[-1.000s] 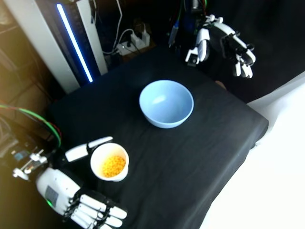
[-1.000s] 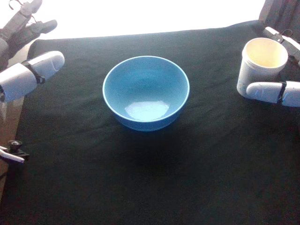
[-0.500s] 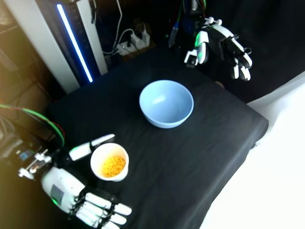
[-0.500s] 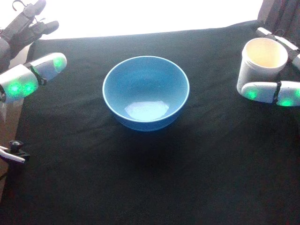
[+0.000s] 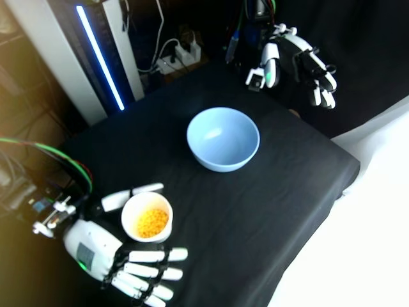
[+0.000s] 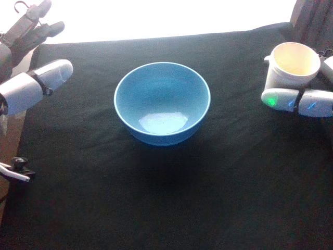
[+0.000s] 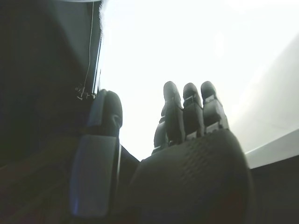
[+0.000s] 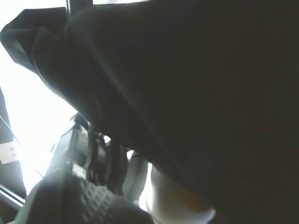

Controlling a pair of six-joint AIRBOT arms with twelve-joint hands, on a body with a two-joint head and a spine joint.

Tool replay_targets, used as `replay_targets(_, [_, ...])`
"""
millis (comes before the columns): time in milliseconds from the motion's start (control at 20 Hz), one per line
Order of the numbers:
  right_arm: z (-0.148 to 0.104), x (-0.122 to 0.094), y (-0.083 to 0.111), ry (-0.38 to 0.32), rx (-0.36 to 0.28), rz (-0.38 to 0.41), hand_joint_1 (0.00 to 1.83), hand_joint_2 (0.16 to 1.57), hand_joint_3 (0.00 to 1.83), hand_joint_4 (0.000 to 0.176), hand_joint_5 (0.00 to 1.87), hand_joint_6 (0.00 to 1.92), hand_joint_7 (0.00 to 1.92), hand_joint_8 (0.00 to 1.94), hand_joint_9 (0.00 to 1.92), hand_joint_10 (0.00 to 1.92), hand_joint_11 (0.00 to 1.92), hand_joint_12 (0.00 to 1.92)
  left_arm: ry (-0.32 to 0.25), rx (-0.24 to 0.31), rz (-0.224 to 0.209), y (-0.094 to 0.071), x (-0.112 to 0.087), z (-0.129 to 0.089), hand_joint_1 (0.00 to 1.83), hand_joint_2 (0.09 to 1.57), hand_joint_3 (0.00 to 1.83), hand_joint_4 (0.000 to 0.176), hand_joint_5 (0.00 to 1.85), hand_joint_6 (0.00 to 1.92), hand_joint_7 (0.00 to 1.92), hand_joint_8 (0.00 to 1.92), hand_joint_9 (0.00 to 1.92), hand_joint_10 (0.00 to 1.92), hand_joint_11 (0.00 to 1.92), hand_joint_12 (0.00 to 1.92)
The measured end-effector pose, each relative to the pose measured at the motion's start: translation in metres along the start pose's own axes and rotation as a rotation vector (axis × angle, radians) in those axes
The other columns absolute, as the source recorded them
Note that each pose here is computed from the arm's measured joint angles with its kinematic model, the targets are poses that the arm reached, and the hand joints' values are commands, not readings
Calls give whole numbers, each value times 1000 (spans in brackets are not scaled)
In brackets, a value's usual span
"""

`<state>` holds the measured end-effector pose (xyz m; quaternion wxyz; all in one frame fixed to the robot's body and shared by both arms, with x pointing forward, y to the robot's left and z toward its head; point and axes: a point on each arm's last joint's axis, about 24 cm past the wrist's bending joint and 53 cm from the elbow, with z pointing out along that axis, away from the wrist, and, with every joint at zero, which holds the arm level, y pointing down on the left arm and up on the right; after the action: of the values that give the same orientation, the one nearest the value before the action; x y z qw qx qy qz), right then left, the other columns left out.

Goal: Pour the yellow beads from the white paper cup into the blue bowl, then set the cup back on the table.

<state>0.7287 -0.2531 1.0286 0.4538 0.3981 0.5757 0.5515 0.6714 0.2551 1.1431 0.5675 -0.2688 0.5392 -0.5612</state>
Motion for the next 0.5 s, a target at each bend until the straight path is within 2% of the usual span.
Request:
replay_targets(50, [0,-1,0,-1,0,2,1049,1036,2,174,1120,694,803,3,400,2,70,93,0,1,0,0,0,0,869,1206,0,19,121,7,450,9,190,0,0,207])
replay_targets(100, [0,-1,1,-2,-3,7,1059,1040,0,176,1132,709,878,5,453,5,115,142,1,1,0,0,0,0,871,1206,0,20,120,4,449,5,189,0,0,186])
replay_targets(200, [0,0,2,1,-8,7,1063,1045,1,176,1129,722,899,0,465,1,92,225,0,1,-3,0,1,0,868,1198,0,24,126,3,464,6,189,1,0,192])
replay_targets(350, [2,-1,4,16,-13,3,1066,1046,1,176,1122,735,910,0,509,1,6,508,0,2,-3,0,1,0,873,1191,0,24,114,0,463,1,180,2,0,178])
replay_targets(450, [2,-1,6,30,-15,10,1069,1044,0,176,1131,718,938,4,483,0,0,482,-1,2,-3,0,1,0,858,1181,0,41,123,3,477,4,190,4,0,156])
replay_targets(500, [2,1,6,42,-16,5,1067,1046,0,176,1126,727,941,1,476,1,0,528,-1,1,-3,0,1,0,862,1176,0,41,123,2,489,5,204,7,0,174])
